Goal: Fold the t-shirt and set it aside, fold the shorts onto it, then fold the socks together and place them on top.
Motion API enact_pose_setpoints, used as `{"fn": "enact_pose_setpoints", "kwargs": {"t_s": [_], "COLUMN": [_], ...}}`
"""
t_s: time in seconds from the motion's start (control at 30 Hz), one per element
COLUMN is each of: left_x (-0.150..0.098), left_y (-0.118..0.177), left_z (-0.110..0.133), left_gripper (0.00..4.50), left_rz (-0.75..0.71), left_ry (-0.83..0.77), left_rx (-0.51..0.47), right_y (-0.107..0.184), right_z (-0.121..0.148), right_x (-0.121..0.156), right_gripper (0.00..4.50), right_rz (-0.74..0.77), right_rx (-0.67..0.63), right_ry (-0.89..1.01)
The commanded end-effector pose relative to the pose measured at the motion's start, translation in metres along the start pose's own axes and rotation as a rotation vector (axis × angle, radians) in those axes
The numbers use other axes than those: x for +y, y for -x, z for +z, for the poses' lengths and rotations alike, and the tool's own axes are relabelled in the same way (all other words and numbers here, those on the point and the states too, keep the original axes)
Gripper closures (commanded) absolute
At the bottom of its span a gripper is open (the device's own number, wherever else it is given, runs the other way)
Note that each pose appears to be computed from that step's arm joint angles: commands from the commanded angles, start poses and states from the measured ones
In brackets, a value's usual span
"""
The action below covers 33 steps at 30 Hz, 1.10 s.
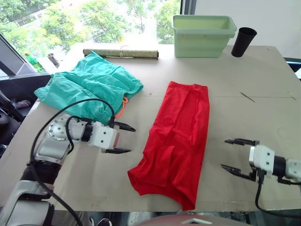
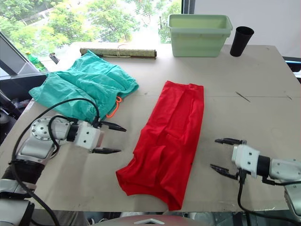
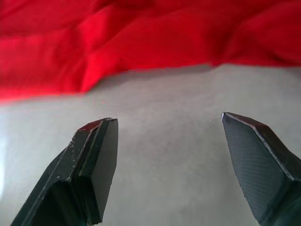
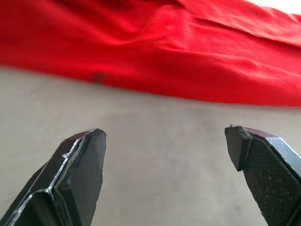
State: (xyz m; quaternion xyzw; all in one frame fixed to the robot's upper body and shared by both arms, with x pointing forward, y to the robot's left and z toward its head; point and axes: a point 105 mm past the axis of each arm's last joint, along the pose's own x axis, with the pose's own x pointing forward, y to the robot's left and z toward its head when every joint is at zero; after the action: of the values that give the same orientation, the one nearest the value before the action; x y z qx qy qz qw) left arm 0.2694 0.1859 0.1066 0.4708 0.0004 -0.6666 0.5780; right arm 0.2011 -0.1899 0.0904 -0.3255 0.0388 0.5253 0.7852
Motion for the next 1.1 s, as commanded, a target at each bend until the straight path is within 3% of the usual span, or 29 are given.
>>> {"fn": "enact_pose_setpoints", "kwargs": {"t_s": [0.03, 0.5, 0.67, 0.87, 1.0, 1.1], "left_x": [-0.006, -0.031, -0.056, -0.069, -0.074, -0.077], "left_y": [-0.012, -0.045, -0.047, -0.054, -0.057, -0.058], "left_z": [0.009, 0.023, 0.026, 0.033, 0.039, 0.042], "left_gripper": [0.74, 0.74, 0.74, 0.74, 0.74, 1.64], "left_rz": [-0.096, -0.309, -0.421, -0.491, -0.523, -0.54], "left_ry": [-0.173, -0.419, -0.437, -0.445, -0.398, -0.352], "left_rx": [-0.054, -0.168, -0.199, -0.24, -0.265, -0.278], "right_y": [-0.004, -0.034, -0.047, -0.061, -0.064, -0.064], "right_z": [0.009, 0.029, 0.033, 0.037, 0.036, 0.035], "right_x": [0.023, 0.062, 0.063, 0.06, 0.061, 0.062], "right_gripper": [0.2, 0.2, 0.2, 0.2, 1.4, 2.89], "right_rz": [0.068, 0.184, 0.187, 0.176, 0.176, 0.182], "right_rx": [-0.043, -0.198, -0.234, -0.261, -0.263, -0.26], "right_ry": [0.149, 0.244, 0.259, 0.236, 0.222, 0.207]}}
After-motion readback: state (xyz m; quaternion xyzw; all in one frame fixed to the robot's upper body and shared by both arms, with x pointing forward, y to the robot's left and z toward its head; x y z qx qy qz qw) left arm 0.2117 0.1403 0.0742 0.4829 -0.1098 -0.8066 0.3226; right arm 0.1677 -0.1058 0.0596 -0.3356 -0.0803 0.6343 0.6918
